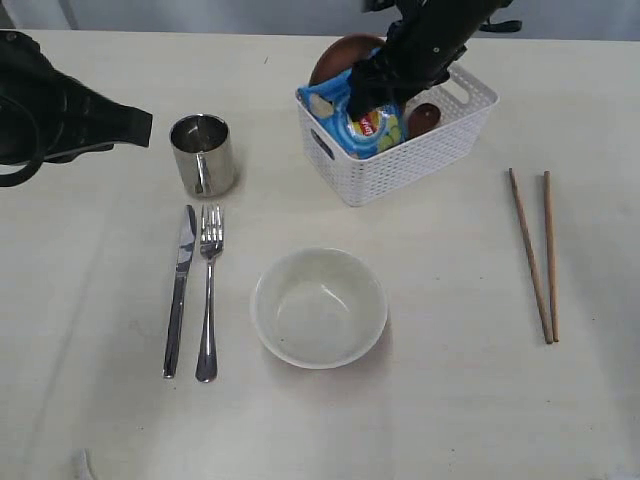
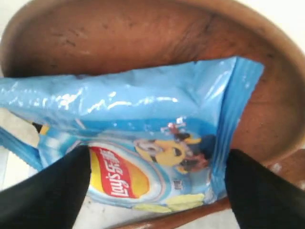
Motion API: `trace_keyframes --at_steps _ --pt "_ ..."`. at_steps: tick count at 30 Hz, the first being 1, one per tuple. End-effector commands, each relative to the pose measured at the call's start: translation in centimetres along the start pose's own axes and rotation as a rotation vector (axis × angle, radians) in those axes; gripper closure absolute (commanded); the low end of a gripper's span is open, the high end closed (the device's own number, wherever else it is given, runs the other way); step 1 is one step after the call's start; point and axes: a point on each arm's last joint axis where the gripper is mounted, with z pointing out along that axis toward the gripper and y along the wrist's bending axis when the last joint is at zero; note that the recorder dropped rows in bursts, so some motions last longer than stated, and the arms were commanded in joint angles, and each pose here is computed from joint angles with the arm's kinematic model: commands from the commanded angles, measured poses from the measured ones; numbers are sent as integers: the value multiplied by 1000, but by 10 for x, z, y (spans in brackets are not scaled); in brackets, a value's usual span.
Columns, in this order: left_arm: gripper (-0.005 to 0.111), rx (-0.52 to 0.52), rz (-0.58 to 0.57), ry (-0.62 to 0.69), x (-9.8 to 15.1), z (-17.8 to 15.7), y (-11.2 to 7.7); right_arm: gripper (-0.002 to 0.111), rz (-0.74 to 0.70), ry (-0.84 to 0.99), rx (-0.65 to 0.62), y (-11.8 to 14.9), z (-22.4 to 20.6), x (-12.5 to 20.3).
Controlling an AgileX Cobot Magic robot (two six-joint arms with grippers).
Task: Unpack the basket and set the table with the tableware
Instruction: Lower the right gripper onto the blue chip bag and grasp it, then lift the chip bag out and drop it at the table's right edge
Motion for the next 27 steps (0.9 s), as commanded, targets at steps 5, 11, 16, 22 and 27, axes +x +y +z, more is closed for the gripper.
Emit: trace_keyframes --at_steps 5,11,16,22,27 --pt "107 6 4 -17 0 -1 0 93 -14 -30 -18 -1 4 -2" --pt "107 9 4 -23 -1 -1 0 108 -16 -36 -14 -1 4 -2" --pt "107 10 4 -24 -1 -1 0 108 -17 -46 -7 0 -1 -4" --pt "107 11 4 -27 -1 -1 0 108 -24 -57 89 -1 -31 -9" --pt "107 11 4 -27 -1 -1 0 108 -45 -111 142 5 -66 -17"
